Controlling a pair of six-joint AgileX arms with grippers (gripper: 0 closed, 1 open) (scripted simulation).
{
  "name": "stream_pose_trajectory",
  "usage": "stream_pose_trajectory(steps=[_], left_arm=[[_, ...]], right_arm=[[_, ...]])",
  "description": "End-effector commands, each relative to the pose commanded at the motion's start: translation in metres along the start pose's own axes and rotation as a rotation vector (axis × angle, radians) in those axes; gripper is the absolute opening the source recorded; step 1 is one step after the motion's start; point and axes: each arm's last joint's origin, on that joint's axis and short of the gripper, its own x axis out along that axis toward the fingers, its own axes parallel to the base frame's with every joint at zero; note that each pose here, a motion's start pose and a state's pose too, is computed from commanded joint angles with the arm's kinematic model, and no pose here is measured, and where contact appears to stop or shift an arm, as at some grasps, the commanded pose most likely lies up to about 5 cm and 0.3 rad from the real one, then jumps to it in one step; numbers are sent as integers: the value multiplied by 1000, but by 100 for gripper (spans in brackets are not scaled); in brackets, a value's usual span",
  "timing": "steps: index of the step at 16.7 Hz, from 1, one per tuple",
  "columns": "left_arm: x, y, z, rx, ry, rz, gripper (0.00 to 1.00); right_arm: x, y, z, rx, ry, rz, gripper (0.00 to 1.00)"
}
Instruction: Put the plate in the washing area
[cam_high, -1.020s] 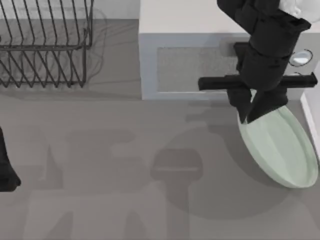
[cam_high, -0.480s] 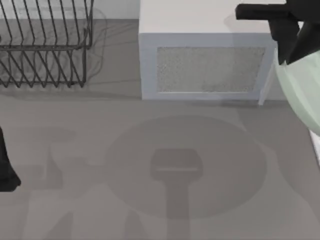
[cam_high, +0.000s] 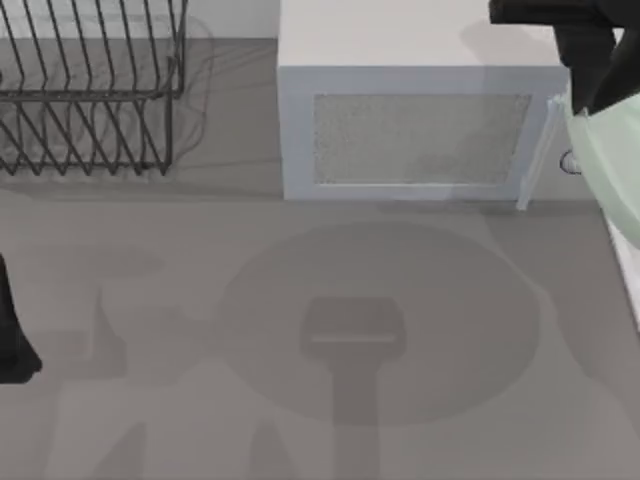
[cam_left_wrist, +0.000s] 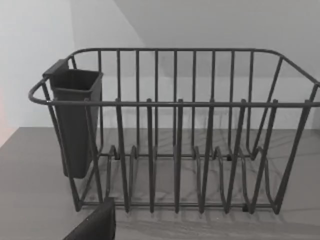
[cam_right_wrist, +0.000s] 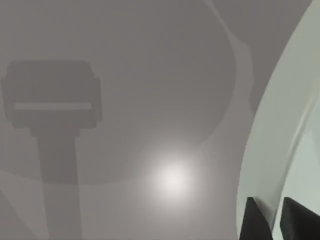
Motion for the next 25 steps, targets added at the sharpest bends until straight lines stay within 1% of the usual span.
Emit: stream_pose_trajectory(steps=[4,7,10,12,14,16,18,22,25], left_arm=[[0,0,0,0,0,0,100],[0,0,0,0,0,0,100],[0,0,0,0,0,0,100],[0,0,0,0,0,0,100],[0,0,0,0,0,0,100],[0,0,0,0,0,0,100],[0,0,0,0,0,0,100],[0,0,0,0,0,0,100],[0,0,0,0,0,0,100]], right_arm=[[10,-43,44,31,-48,-3,0],[30,-93,84,55,-80,-13,0],[70,-144,120,66,-67,-22,0],[106,-167,137,51,-25,-24,0],[137,-179,146,26,26,-26,0],[158,-180,150,0,74,-32,0],[165,-179,150,-13,100,-37,0],[165,-179,150,-13,100,-37,0],[165,-179,150,-13,100,-37,23]])
